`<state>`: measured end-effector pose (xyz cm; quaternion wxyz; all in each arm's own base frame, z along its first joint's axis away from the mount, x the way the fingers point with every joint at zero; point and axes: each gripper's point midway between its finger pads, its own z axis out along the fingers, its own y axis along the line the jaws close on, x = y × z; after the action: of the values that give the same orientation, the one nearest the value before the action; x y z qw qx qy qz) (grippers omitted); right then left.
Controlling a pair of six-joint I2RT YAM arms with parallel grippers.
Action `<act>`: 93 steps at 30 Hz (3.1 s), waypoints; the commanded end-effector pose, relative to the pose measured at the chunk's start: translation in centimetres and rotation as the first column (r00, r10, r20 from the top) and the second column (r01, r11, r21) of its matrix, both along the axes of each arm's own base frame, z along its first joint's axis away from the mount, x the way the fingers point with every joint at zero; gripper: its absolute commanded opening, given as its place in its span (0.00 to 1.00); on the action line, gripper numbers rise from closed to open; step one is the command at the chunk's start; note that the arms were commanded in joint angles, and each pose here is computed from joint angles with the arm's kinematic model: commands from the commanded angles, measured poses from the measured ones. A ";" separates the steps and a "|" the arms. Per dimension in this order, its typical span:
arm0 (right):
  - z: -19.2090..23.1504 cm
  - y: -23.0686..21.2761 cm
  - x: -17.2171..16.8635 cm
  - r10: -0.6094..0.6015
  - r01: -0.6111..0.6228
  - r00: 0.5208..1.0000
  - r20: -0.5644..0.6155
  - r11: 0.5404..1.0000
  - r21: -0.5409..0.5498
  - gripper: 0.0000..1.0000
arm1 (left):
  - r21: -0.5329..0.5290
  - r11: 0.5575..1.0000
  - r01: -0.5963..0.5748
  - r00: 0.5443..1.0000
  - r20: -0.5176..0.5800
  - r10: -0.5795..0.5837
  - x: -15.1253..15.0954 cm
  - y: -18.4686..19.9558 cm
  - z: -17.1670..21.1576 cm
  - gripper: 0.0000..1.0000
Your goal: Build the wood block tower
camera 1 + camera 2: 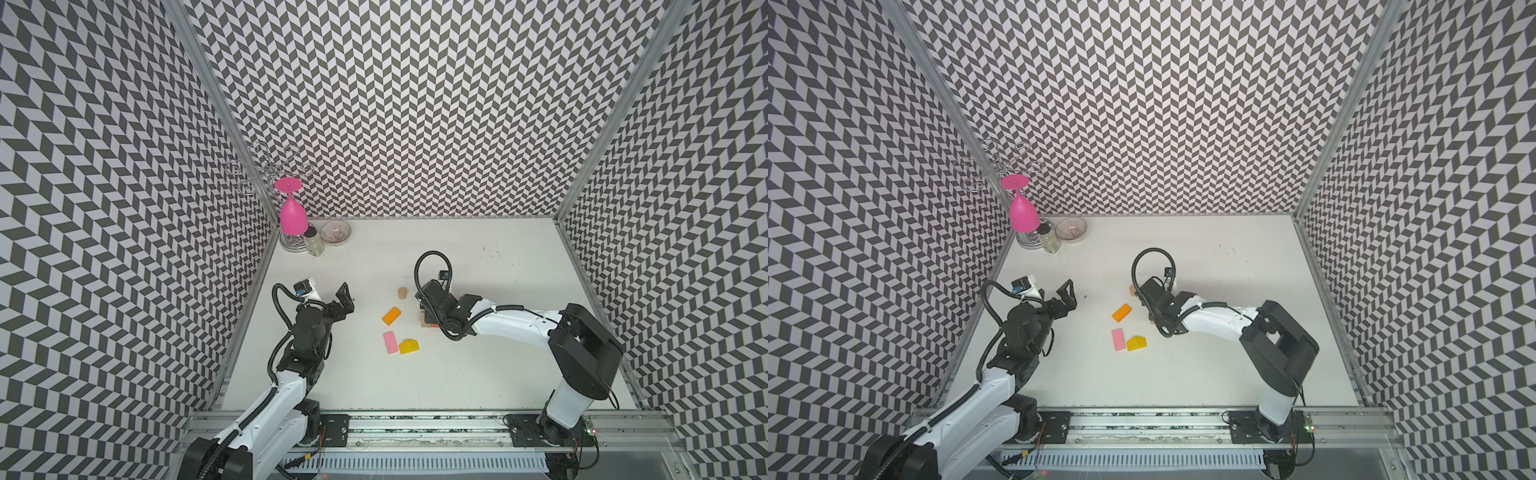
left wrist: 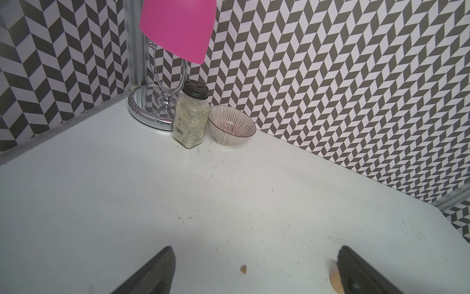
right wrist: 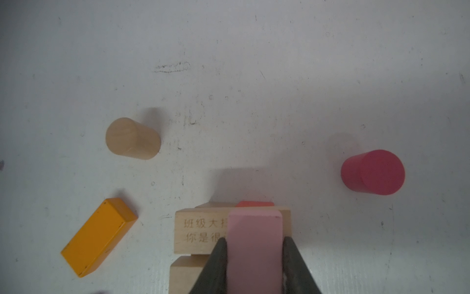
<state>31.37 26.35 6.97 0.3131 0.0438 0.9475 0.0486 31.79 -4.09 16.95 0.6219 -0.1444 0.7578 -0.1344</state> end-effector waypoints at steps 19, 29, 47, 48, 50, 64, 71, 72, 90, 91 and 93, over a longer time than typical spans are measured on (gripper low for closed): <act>0.6 1.0 0.4 0.003 -0.004 1.000 0.027 1.000 0.028 0.36 | -0.010 1.000 0.013 0.999 0.031 -0.013 -0.1 -0.3 0.7 1.00; 1.1 1.7 0.3 0.028 -0.029 0.999 0.035 0.999 0.046 0.40 | -0.011 1.000 0.014 0.999 0.030 -0.014 -0.1 -0.3 0.6 1.00; 3.4 0.5 0.3 -0.012 0.010 0.996 0.091 1.000 0.022 0.40 | -0.010 1.000 0.016 0.999 0.033 -0.015 -0.2 -0.3 0.7 1.00; 4.0 0.4 0.2 -0.009 0.006 0.995 0.102 1.000 0.028 0.40 | -0.010 1.000 0.015 0.999 0.033 -0.015 -0.2 -0.3 0.7 1.00; 5.4 0.3 -0.2 0.007 -0.012 0.991 0.133 0.999 0.041 0.42 | -0.010 1.000 0.016 0.999 0.033 -0.015 -0.2 -0.3 0.7 1.00; 11.2 6.9 -4.9 0.206 -0.256 0.943 0.261 0.951 0.172 0.58 | -0.013 1.000 -0.010 1.000 0.028 0.010 -0.2 0.1 0.6 1.00; 6.9 12.7 -5.4 0.337 -0.359 0.928 0.162 0.924 0.133 0.58 | -0.025 0.996 -0.085 0.996 0.012 0.085 -0.3 1.4 0.4 1.00; 6.3 13.6 -5.8 0.363 -0.381 0.920 0.149 0.917 0.121 0.58 | -0.025 0.996 -0.090 0.996 0.010 0.091 -0.3 1.5 0.3 1.00; -2.0 14.5 -7.7 0.380 -0.380 0.925 0.013 0.925 -0.014 0.53 | -0.040 0.992 -0.117 0.993 0.022 0.118 -0.9 2.2 0.5 1.00; -2.2 14.4 -7.7 0.381 -0.380 0.925 0.014 0.925 -0.016 0.53 | -0.041 0.992 -0.117 0.993 0.022 0.118 -0.9 2.2 0.5 1.00; -2.7 14.6 -7.7 0.382 -0.382 0.924 0.008 0.924 -0.017 0.53 | -0.041 0.992 -0.116 0.993 0.022 0.117 -0.9 2.1 0.5 1.00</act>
<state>23.21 40.78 4.77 0.2947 -0.1551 0.9375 0.1011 31.12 -2.40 17.95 0.6387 -0.1895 0.7358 -0.1212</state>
